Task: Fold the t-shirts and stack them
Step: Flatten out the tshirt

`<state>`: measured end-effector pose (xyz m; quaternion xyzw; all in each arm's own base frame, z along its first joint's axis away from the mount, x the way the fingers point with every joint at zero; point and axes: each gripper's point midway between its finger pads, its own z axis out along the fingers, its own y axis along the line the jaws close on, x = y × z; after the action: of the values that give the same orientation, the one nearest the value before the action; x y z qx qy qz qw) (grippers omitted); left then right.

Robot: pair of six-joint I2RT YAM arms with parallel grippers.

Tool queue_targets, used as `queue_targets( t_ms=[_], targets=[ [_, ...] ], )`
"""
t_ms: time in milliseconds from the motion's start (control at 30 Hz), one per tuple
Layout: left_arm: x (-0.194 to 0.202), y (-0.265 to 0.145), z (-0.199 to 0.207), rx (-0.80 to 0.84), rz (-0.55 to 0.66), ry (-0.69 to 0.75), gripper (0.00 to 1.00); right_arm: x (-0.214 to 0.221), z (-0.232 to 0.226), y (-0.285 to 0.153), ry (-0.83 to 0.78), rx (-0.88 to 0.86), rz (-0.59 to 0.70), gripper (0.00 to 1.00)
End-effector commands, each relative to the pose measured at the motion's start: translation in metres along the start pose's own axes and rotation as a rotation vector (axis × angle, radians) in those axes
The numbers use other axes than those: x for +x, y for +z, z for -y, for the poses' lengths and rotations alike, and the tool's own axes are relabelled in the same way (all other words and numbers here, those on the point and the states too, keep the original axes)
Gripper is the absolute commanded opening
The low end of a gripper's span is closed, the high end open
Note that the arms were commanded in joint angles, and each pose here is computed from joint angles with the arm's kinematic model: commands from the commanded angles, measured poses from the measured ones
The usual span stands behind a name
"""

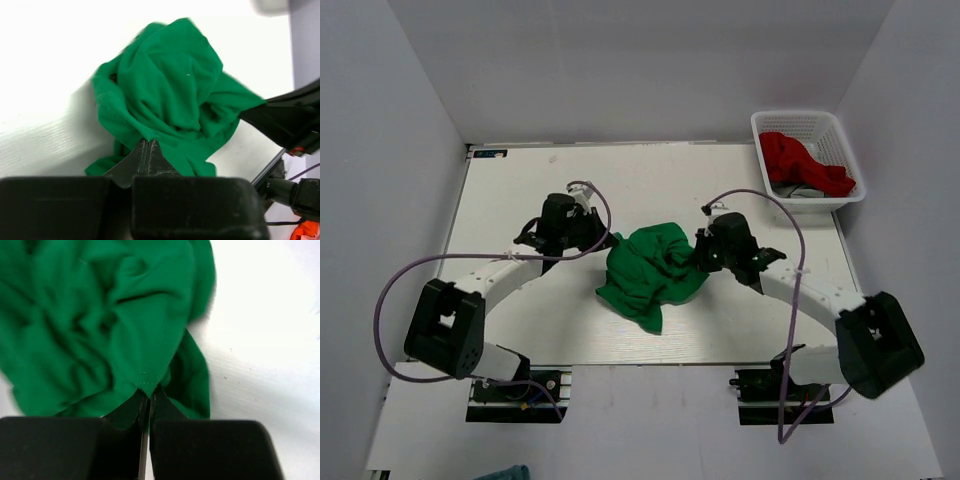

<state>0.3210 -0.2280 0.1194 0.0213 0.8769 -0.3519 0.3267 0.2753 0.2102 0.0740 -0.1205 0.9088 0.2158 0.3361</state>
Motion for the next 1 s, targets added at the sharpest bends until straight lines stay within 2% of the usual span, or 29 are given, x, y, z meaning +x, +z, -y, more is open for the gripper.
queue_targets(
  t_ms=[0,67,200,400,433,467,533,700,767,967],
  targets=[
    [-0.030,-0.023,0.027,0.054,0.119,0.051,0.00,-0.067,-0.019,-0.040,-0.034,-0.015,0.264,0.00],
    [-0.050,-0.044,0.044,0.069,0.190,0.083,0.00,-0.079,-0.022,-0.056,-0.055,-0.007,0.306,0.00],
    [-0.086,-0.083,0.075,0.098,0.319,0.132,0.00,-0.115,-0.036,-0.115,-0.074,-0.032,0.455,0.00],
    [-0.138,-0.187,0.124,0.117,0.610,0.211,0.00,-0.155,-0.054,-0.202,-0.114,-0.072,0.661,0.00],
    [-0.144,-0.201,0.126,0.099,0.658,0.206,0.00,-0.155,-0.054,-0.210,-0.118,-0.066,0.664,0.00],
    [-0.150,-0.228,0.137,0.112,0.716,0.223,0.00,-0.166,-0.057,-0.230,-0.123,-0.070,0.701,0.00],
    [-0.156,-0.254,0.142,0.096,0.786,0.215,0.00,-0.170,-0.063,-0.252,-0.140,-0.090,0.742,0.00],
    [-0.155,-0.326,0.176,0.205,0.928,0.263,0.00,-0.184,-0.093,-0.323,-0.203,-0.217,0.860,0.00],
    [-0.153,-0.354,0.188,0.240,0.986,0.282,0.00,-0.176,-0.111,-0.338,-0.258,-0.319,0.856,0.00],
    [-0.148,-0.402,0.215,0.326,1.059,0.327,0.00,-0.192,-0.126,-0.403,-0.289,-0.369,0.993,0.00]
  ],
)
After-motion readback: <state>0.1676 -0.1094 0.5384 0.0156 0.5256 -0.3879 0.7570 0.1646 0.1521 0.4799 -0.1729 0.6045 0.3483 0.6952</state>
